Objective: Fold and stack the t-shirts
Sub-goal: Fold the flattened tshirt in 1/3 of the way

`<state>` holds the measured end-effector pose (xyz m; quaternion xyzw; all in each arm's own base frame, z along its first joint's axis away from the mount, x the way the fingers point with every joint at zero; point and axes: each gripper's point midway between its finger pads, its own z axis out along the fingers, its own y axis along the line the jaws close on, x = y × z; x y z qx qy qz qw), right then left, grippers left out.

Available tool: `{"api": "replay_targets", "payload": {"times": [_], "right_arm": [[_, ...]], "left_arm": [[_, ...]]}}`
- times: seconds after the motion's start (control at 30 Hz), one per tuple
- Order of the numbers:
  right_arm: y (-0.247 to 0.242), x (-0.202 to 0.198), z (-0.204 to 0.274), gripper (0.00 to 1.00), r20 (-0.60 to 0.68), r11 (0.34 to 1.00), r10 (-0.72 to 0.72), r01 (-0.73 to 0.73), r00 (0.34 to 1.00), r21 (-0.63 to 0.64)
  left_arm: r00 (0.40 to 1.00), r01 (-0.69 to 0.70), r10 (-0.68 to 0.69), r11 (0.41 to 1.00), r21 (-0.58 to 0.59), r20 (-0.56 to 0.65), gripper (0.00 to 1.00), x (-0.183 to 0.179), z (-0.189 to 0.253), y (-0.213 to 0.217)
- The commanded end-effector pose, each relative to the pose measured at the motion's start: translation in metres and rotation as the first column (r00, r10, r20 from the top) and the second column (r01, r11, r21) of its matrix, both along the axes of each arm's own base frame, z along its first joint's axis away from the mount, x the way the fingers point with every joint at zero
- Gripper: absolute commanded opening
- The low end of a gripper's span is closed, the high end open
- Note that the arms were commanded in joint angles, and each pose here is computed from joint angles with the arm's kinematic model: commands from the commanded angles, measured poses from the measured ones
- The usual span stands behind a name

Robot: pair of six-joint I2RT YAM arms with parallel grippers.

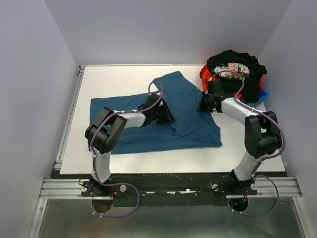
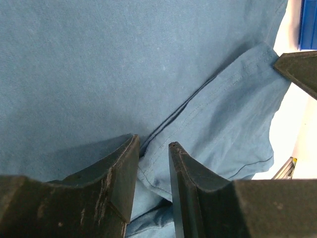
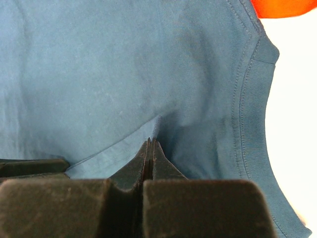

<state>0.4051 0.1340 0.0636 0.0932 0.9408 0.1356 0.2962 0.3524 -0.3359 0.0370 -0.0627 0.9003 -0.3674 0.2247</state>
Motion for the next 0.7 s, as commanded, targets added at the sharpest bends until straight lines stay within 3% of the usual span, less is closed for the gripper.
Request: {"api": "replay_targets", "payload": {"times": [0.0,0.07,0.2,0.67], "right_arm": [[0.004,0.001,0.007,0.01,0.027,1.000,0.013,-0.014,1.000,0.016],[0.006,0.001,0.007,0.01,0.023,1.000,0.016,-0.016,1.000,0.018],[0.006,0.002,0.010,0.01,0.029,1.000,0.018,-0.018,0.999,0.020],[0.007,0.012,0.008,0.01,0.013,1.000,0.007,-0.008,1.000,0.013]], "left_arm": [[1.000,0.019,-0.019,1.000,0.010,0.006,0.44,-0.004,0.008,-0.004],[0.999,0.035,-0.035,0.999,0.015,0.009,0.34,-0.006,0.009,-0.009],[0.998,0.053,-0.053,0.999,0.006,0.023,0.00,-0.005,0.010,-0.012],[0.991,0.043,-0.051,0.997,0.064,0.121,0.00,0.021,0.045,-0.002]]}}
